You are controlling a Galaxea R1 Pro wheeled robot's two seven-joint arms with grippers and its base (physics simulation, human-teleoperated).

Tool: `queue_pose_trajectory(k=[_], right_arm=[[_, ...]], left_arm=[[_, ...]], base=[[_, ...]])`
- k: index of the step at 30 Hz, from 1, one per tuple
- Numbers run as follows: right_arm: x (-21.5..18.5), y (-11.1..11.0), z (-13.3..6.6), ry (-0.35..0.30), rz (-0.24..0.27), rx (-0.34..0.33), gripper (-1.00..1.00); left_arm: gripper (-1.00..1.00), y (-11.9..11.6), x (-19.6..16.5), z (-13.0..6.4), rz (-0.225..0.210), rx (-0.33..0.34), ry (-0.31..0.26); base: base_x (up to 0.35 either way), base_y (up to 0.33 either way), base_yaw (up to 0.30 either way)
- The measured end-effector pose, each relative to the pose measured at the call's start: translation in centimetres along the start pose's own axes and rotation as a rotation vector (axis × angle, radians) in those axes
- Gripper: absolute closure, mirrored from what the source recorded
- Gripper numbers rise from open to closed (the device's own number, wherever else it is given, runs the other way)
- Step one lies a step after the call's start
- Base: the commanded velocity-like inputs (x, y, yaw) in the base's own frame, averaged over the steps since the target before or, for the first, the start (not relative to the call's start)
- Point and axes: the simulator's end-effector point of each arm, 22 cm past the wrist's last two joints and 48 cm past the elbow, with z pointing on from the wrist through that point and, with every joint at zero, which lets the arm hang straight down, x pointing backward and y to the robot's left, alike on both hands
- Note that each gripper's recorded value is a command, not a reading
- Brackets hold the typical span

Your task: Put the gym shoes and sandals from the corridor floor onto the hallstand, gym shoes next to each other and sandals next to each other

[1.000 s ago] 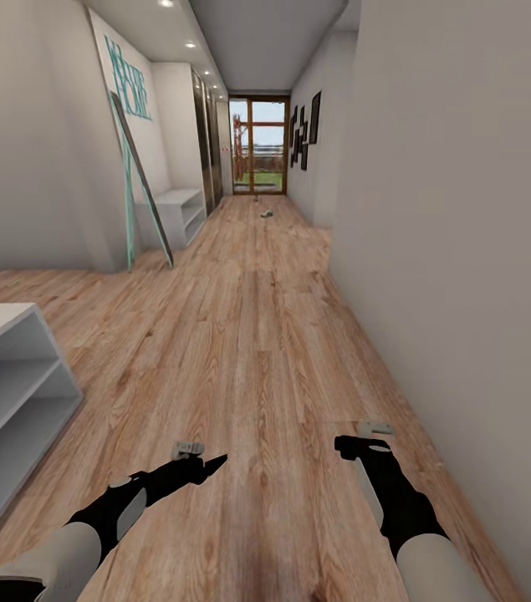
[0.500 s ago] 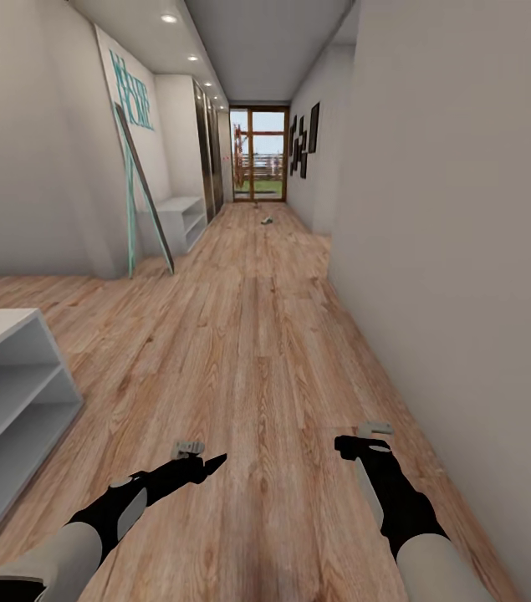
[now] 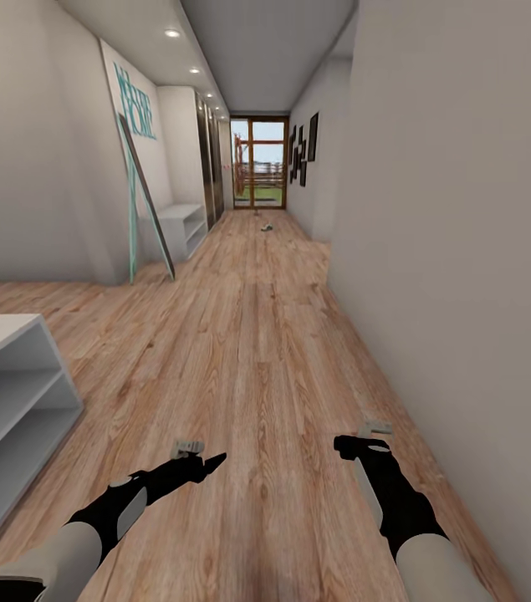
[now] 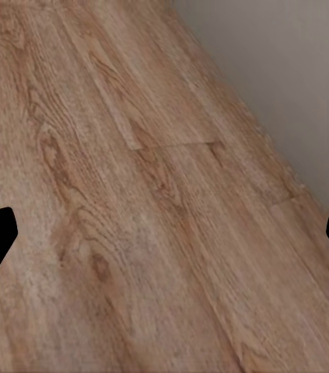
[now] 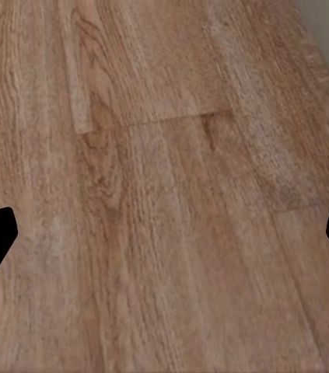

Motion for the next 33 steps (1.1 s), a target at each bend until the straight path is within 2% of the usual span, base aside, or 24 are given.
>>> queue_pose_trajectory(k=[19, 33], right_arm=[[-1.6, 0.0, -1.0, -0.031, 0.005, -0.003, -1.00], [-2.7, 0.0, -1.9, -0.054, 0.009, -0.005, -1.00]], left_arm=[[-1.00, -0.8, -2.8, -0.4, 0.037, 0.011, -0.045], [-1.00, -0.9, -4.0, -1.0, 0.052, 0.000, -0.062]], base=[[0.008, 0.000, 0.000], [0.281, 0.000, 0.000]])
